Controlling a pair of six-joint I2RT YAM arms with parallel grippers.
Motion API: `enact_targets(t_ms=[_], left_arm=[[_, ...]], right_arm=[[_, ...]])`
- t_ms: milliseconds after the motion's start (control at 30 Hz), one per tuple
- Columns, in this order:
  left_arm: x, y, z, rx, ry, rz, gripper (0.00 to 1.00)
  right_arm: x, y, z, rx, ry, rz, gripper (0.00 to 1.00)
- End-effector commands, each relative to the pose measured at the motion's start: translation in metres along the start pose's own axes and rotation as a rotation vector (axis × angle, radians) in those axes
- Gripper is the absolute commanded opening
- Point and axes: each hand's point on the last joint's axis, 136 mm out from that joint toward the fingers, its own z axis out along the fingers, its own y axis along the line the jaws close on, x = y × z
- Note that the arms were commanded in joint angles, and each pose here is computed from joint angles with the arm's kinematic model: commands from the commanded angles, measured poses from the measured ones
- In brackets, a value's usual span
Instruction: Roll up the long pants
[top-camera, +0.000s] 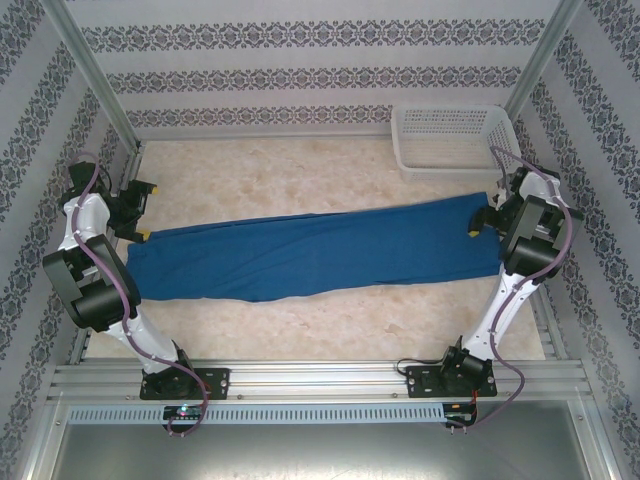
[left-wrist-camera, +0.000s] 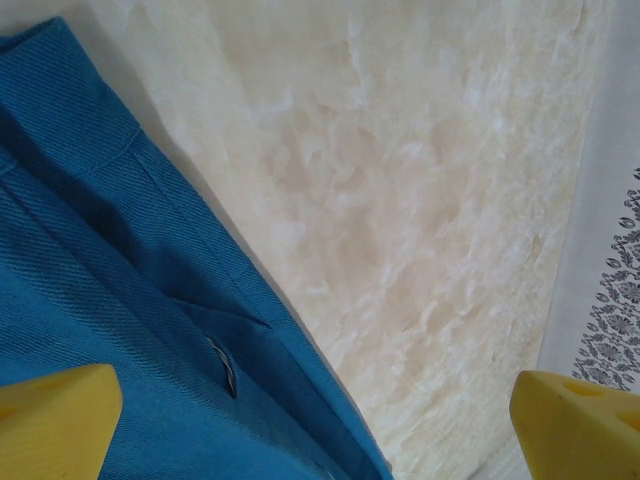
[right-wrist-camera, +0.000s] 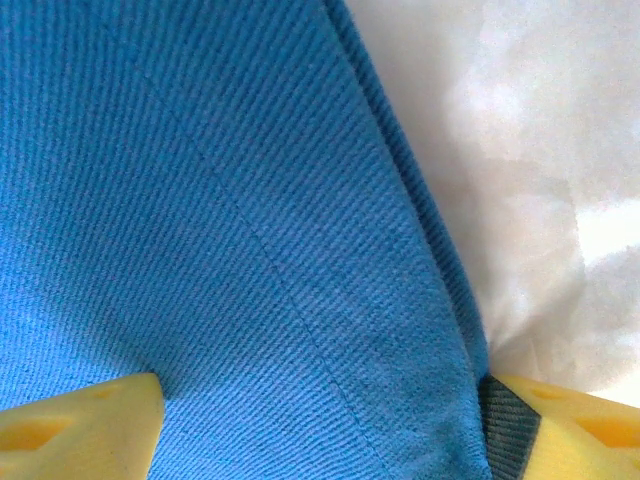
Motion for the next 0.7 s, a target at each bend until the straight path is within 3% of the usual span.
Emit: enact_targets(t_ms=[0, 433, 667], left_arm=[[0.003, -0.003, -0.002, 0.005, 0.001, 0.022, 1.00], [0.002, -0.006, -0.007, 0.010, -0.014, 0.025, 1.00], [-0.002, -0.007, -0.003, 0.005, -0.011, 0.021, 1.00]], right_arm=[[0.005, 0.017, 0.019, -0.029, 0.039, -0.035, 0.84], [-0.046, -0.022, -0.034, 0.262, -0.136, -0.073, 0.91], [-0.055, -0.024, -0.028, 0.205, -0.120, -0.083, 0.91]])
